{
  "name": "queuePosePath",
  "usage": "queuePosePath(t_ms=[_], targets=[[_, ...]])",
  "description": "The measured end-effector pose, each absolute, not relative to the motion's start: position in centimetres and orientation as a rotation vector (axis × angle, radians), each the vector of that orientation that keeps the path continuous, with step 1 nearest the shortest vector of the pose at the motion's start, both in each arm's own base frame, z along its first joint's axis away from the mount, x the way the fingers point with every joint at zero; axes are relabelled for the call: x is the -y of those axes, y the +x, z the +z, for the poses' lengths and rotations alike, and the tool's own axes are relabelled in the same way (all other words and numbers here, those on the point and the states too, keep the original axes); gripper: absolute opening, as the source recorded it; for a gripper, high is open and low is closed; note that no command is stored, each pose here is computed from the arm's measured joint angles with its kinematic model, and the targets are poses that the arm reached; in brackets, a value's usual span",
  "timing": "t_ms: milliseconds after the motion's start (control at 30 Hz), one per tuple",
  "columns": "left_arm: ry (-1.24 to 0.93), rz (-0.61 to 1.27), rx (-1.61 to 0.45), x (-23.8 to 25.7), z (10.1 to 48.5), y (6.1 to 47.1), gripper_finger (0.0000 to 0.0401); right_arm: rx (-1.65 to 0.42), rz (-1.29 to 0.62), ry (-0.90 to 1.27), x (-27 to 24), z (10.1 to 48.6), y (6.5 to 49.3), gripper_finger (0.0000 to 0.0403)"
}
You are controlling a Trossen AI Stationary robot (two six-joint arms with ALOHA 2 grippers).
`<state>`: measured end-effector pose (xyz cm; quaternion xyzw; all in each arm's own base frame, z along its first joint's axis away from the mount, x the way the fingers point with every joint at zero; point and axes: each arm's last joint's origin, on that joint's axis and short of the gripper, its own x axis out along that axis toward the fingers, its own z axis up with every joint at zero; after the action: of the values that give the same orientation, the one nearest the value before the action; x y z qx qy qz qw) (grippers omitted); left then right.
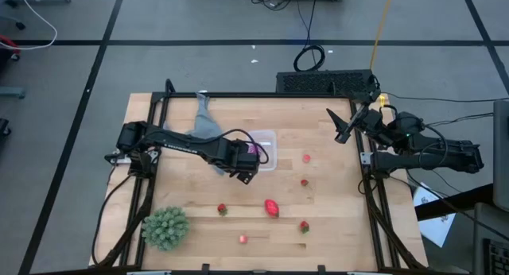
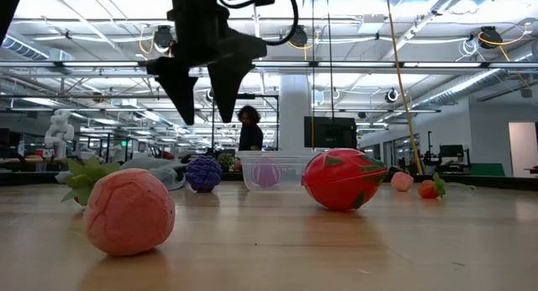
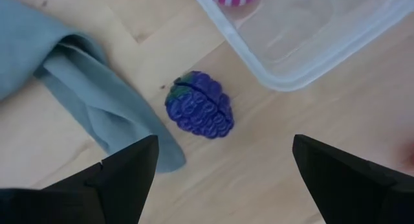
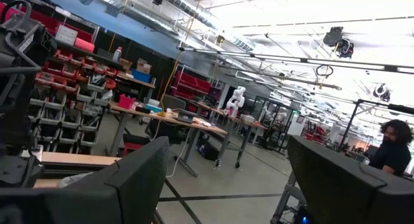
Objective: Pick and placing Produce into tupperware
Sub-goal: Put the purple grapes into the transparent bin
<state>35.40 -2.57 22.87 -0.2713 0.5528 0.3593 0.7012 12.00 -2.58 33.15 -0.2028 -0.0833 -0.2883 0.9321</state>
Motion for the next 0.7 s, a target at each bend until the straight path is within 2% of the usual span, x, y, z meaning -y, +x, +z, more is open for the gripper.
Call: queuePosePath(t_ms=[700], targets=[[-0.581,0.781,-1.238,0.2,20.0,35.1,0.0363,0.170,-0.590,-0.414,2.6,33.1,12.0,0.0309]])
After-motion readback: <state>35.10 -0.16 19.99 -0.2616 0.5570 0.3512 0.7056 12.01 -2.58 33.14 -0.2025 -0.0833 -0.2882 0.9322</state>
